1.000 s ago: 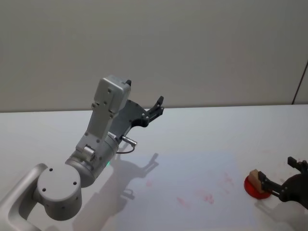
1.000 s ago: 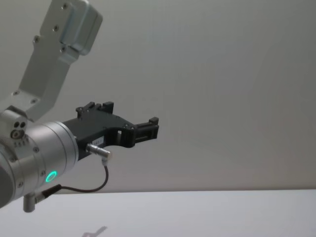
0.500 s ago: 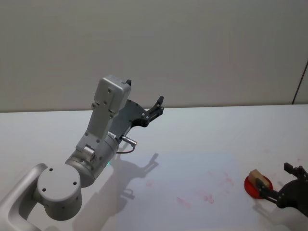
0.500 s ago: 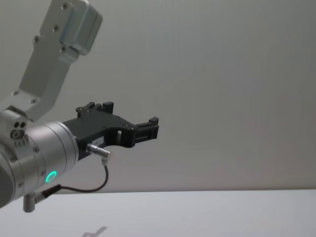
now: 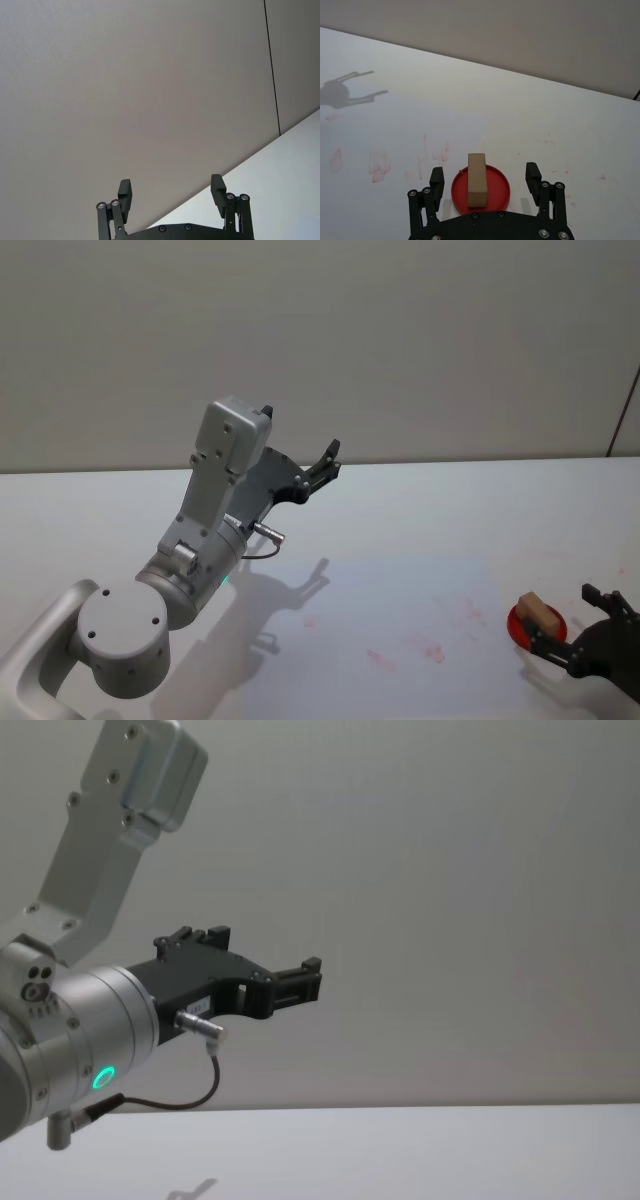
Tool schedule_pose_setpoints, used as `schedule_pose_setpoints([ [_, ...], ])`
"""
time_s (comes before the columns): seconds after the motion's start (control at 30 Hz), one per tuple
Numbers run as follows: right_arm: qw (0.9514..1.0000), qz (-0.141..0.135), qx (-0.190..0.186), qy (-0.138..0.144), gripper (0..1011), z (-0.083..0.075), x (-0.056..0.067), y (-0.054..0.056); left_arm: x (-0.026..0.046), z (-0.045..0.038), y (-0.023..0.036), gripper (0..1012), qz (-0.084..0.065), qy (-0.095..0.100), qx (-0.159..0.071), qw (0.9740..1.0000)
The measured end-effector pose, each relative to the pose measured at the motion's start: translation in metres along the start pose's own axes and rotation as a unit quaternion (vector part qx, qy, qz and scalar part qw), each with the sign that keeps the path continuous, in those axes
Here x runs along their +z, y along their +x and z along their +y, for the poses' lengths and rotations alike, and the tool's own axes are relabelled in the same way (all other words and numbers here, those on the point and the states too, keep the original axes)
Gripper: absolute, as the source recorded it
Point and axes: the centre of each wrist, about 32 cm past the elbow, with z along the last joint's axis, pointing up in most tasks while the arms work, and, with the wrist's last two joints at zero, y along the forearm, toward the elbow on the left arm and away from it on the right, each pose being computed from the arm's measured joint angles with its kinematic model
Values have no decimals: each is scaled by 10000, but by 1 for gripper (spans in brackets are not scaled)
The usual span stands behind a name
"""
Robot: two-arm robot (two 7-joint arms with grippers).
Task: Use the one hand to pick up the stamp and affix it onto the A4 paper.
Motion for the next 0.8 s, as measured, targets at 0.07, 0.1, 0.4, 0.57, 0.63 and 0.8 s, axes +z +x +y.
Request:
schedule_pose_setpoints([
  [0.07, 10000, 11, -1, 25, 1001, 9, -14, -4, 0, 0, 0, 1001, 0, 0, 0, 10000],
  [0.1, 10000, 15, -3, 34, 1001, 12, -19, -5, 0, 0, 0, 1001, 0, 0, 0, 10000],
  [0.4, 9999, 13, 2, 124, 1001, 43, -62, -42, 0, 0, 0, 1001, 0, 0, 0, 10000],
  [0.57, 9999, -30, 43, 163, 1001, 62, -89, -80, 0, 0, 0, 1001, 0, 0, 0, 10000],
  [0.63, 9998, -44, 53, 169, 1001, 67, -95, -90, 0, 0, 0, 1001, 0, 0, 0, 10000],
  [0.8, 9998, -93, 76, 180, 1001, 83, -120, -120, 0, 0, 0, 1001, 0, -1, 0, 10000],
])
